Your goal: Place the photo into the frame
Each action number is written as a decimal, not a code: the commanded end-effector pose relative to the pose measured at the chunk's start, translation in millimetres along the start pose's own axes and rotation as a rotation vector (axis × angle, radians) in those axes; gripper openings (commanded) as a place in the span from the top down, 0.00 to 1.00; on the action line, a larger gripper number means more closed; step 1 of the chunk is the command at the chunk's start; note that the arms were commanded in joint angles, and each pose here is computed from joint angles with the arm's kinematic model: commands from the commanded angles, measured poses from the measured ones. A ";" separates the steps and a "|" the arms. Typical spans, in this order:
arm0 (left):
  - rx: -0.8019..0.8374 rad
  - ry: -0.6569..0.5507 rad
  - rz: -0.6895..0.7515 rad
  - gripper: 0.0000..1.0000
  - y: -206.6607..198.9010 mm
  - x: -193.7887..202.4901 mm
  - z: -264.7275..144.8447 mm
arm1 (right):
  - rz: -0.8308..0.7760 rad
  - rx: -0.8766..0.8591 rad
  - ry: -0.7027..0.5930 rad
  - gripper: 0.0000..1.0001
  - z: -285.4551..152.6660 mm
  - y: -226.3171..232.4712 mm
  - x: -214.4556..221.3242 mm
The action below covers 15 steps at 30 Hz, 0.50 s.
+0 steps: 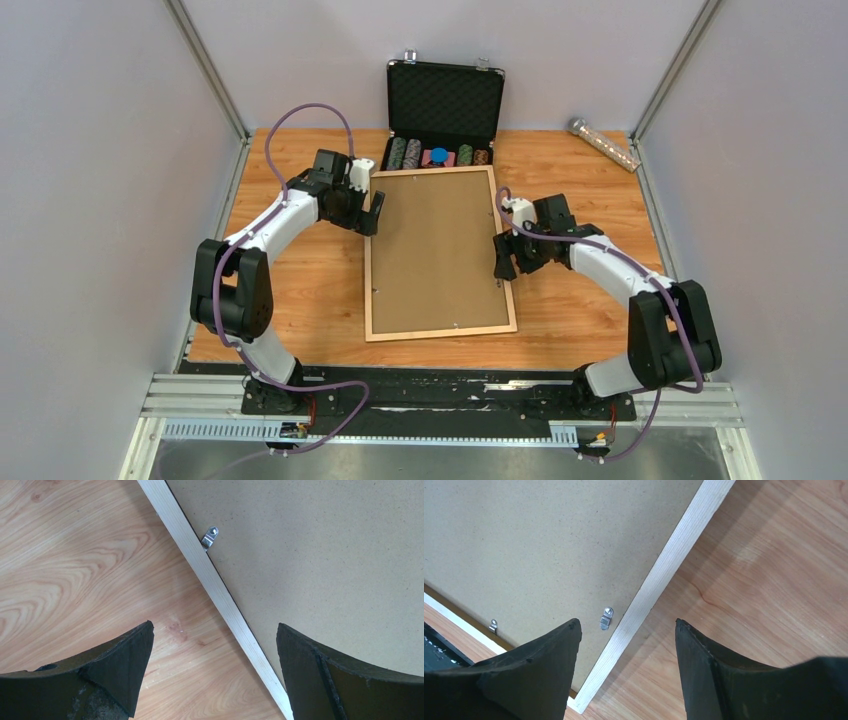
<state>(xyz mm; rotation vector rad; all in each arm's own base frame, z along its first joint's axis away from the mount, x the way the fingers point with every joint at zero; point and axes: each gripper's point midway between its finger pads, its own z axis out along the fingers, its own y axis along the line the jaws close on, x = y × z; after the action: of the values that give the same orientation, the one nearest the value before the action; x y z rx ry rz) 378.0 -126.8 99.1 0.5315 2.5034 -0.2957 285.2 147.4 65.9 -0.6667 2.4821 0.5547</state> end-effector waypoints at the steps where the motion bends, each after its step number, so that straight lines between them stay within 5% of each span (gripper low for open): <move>1: -0.016 -0.043 0.013 0.00 5.1 -9.4 -8.0 | -0.010 -0.015 0.008 0.33 2.8 5.6 2.5; 15: -0.006 -0.039 0.015 0.00 4.1 -8.0 -6.5 | -0.067 0.024 0.071 0.39 11.0 10.2 17.4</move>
<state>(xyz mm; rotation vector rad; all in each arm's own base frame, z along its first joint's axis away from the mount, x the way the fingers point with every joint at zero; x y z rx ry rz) 378.5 -125.1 98.8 0.5283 2.5046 -0.2870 269.2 158.5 53.1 -0.7554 2.5140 0.5218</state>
